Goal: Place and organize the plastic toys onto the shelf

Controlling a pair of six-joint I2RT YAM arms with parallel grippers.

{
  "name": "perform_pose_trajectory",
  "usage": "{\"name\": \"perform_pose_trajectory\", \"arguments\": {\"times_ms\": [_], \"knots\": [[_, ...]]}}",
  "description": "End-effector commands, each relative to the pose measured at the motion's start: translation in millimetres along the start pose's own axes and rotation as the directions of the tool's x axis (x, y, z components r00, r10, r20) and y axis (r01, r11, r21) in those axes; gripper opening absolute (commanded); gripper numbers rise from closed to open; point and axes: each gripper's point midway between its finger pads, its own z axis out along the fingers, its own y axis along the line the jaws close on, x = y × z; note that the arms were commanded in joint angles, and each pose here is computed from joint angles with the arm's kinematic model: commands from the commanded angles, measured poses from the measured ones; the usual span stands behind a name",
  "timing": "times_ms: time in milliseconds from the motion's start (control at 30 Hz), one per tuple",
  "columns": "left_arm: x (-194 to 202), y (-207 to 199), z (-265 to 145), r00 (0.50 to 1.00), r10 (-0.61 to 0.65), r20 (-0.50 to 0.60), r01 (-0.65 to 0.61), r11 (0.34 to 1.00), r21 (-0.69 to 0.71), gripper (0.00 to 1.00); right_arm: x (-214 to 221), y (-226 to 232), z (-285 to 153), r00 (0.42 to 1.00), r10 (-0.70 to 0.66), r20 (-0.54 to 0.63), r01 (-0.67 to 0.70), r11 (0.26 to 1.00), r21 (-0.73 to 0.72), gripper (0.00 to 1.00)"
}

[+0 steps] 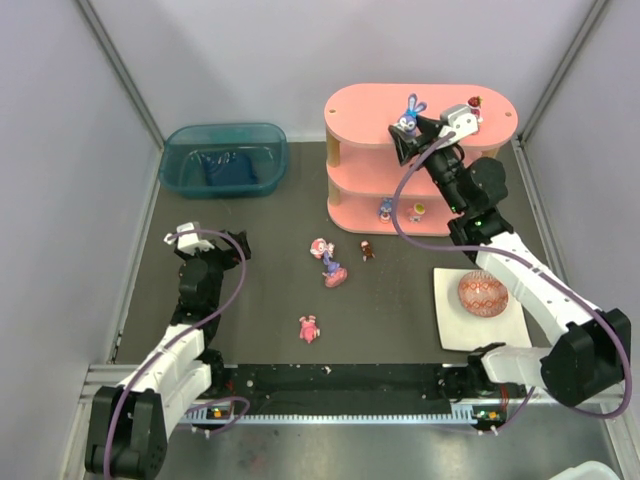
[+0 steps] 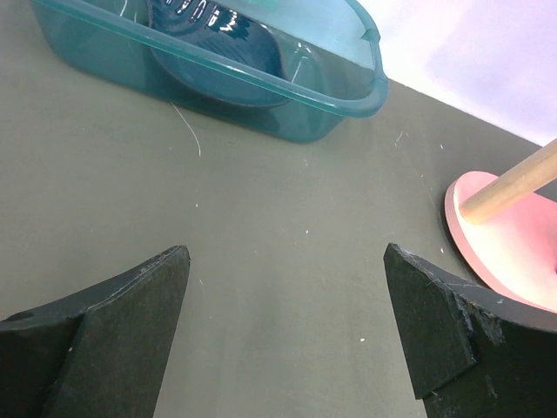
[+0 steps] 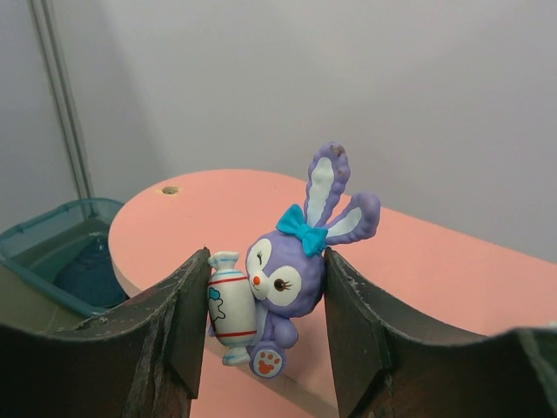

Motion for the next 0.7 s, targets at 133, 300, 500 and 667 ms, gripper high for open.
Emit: {"name": "perform_pose_trajectory", "arguments": {"times_ms": [133, 300, 500, 667], "knots": [[-7, -6, 2, 1.000, -0.007, 0.028, 0.006, 0.999, 0.033, 0.99, -40, -18, 15, 0.993, -0.042, 0.107, 0.039, 0.999, 0.027, 0.00], [-7, -6, 2, 1.000, -0.007, 0.027, 0.006, 0.999, 0.031, 0.99, -31, -23, 15, 0.994, -0.071, 0.080, 0.068, 0.997, 0.041, 0.00], [-7, -6, 2, 1.000, -0.007, 0.029, 0.006, 1.000, 0.030, 0.99, -28, -29, 13, 0.993, -0.099, 0.065, 0.095, 0.994, 0.057, 0.00], [-7, -5, 2, 1.000, -0.008, 0.027, 0.008, 1.000, 0.028, 0.99, -24, -28, 13, 0.990, -0.134, 0.051, 0.132, 0.991, 0.039, 0.00]]}}
